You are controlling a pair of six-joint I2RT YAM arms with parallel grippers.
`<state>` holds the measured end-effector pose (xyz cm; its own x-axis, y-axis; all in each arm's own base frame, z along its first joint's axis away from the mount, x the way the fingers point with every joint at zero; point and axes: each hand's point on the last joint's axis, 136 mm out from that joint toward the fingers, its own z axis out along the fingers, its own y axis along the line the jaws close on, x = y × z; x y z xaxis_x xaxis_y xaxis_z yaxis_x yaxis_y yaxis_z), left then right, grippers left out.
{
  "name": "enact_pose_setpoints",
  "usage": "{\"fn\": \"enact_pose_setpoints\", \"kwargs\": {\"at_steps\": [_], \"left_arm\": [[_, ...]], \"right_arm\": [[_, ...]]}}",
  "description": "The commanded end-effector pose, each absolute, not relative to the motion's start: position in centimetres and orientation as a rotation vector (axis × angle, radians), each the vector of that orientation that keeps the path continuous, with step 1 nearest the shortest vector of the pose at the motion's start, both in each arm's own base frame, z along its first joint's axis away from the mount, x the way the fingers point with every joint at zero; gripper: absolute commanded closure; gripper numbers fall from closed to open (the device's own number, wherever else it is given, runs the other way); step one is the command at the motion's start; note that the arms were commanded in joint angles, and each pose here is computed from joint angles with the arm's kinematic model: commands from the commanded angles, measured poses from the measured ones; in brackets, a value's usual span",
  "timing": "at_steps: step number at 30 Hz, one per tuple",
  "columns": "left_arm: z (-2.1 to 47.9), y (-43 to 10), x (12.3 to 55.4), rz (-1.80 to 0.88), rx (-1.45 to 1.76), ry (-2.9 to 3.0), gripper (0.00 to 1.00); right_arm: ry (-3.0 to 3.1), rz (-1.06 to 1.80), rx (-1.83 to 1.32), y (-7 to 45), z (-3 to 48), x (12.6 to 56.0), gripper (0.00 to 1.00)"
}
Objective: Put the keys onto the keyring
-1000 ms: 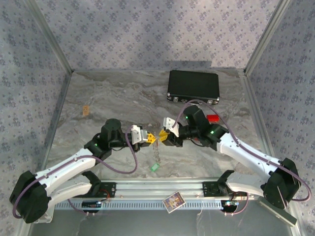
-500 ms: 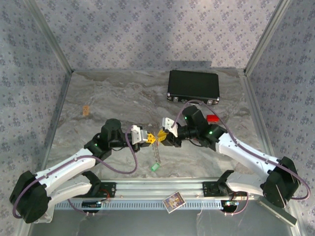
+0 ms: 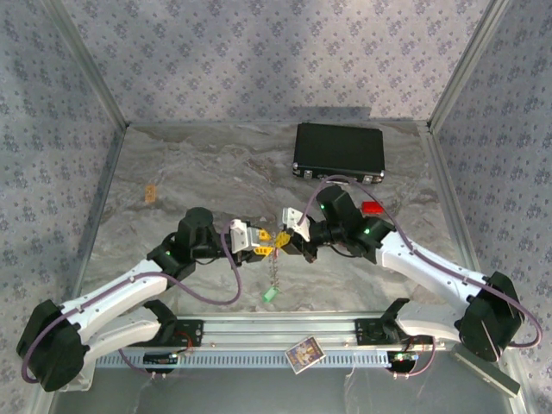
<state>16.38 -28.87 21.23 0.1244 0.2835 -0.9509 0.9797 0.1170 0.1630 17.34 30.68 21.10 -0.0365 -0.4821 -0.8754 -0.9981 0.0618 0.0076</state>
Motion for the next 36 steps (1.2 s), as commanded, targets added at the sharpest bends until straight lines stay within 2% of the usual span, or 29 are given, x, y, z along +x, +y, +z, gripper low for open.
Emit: {"fn": "enact_pose_setpoints", "kwargs": {"at_steps": [1, 9, 20, 22, 24, 26, 27, 29, 31, 36], "left_arm": [[22.6, -28.7, 16.3, -0.808, 1.408, 1.343, 0.66], [22.0, -28.6, 16.0, -0.791, 1.474, 1.384, 0.68], [23.2, -29.2, 16.0, -0.832, 1.452, 1.338, 0.8], [23.2, -29.2, 16.0, -0.832, 1.451, 1.337, 0.87], [23.1, -29.2, 16.0, -0.832, 1.453, 1.344, 0.99], [22.9, -29.2, 16.0, -0.833, 1.454, 1.35, 1.0], [22.9, -29.2, 16.0, -0.833, 1.455, 1.349, 1.0], [23.0, -29.1, 15.9, -0.834, 1.45, 1.342, 1.0], [23.1, -29.1, 15.7, -0.839, 1.439, 1.329, 1.0], [23.6, -29.2, 15.4, -0.867, 1.407, 1.267, 1.0]], "right_arm": [[1.594, 0.805, -1.577, 30.4, 22.4, 17.6, 1.0], [1.592, 0.67, -1.719, 30.3, 22.9, 17.2, 1.0], [1.535, 0.642, -1.786, 31.8, 23.4, 16.6, 1.0], [1.528, 0.653, -1.787, 32.0, 23.5, 16.4, 1.0], [1.513, 0.67, -1.789, 32.3, 23.7, 16.2, 1.0], [1.515, 0.676, -1.774, 32.1, 23.9, 16.3, 1.0], [1.52, 0.679, -1.76, 31.9, 23.9, 16.3, 0.98], [1.537, 0.709, -1.709, 31.3, 24.1, 16.5, 0.8], [1.556, 0.745, -1.648, 30.5, 24.2, 16.8, 0.71], [1.621, 0.791, -1.566, 29.4, 23.1, 17.2, 0.69]]}}
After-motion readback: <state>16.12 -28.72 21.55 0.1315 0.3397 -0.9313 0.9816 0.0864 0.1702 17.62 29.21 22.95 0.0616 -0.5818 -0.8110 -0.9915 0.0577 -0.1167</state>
